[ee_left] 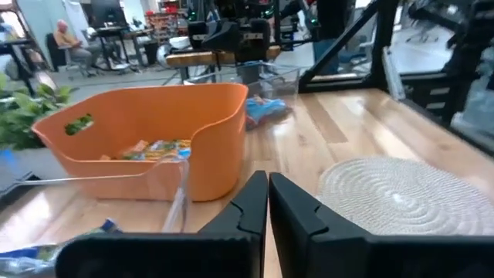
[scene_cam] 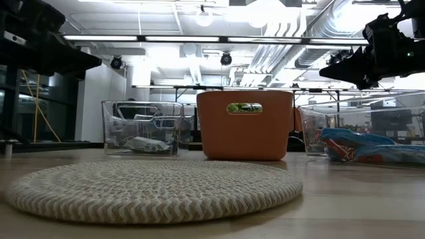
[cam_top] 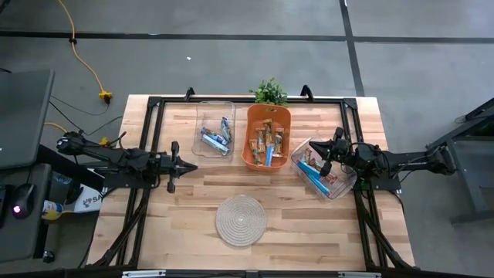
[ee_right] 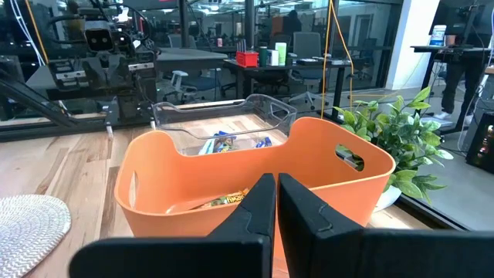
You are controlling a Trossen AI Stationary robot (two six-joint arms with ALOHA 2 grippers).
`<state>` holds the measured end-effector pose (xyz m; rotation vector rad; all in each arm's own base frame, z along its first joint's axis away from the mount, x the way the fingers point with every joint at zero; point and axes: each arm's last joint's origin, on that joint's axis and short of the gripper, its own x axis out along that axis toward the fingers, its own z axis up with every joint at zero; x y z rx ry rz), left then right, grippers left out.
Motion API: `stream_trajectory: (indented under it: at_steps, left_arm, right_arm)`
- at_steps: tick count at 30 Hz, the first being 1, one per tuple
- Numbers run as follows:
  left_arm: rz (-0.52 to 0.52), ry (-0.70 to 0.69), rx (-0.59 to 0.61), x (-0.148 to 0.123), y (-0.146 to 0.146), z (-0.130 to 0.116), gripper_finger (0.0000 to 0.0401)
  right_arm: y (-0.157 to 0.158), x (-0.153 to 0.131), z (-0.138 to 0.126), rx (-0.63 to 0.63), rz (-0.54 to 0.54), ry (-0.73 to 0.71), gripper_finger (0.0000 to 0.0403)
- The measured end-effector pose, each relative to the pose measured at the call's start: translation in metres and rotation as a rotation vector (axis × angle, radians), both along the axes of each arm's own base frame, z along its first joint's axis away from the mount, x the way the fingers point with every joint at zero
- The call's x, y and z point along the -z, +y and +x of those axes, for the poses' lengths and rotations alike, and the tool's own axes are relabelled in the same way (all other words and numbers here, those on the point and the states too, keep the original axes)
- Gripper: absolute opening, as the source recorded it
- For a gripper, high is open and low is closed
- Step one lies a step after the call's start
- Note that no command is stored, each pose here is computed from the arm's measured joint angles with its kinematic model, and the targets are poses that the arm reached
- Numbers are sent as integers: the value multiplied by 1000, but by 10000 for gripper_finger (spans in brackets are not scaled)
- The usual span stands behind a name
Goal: Pick and place Granola Bars by type
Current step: Return to Home Position
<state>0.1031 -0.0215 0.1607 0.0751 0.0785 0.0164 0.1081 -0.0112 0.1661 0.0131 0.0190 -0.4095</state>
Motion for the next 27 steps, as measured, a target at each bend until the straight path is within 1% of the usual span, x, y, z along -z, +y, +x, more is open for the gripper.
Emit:
stream_trajectory:
  at_steps: [3, 7, 27]
  left_arm:
    - [16, 10, -3, 1, 0, 0, 8]
    - [0, 10, 0, 1, 0, 1, 8]
    - [-1, 10, 0, 1, 0, 1, 7]
  right_arm:
    - [0, 0, 0, 0, 0, 0, 0]
    - [0, 0, 0, 0, 0, 0, 0]
    - [0, 0, 0, 0, 0, 0, 0]
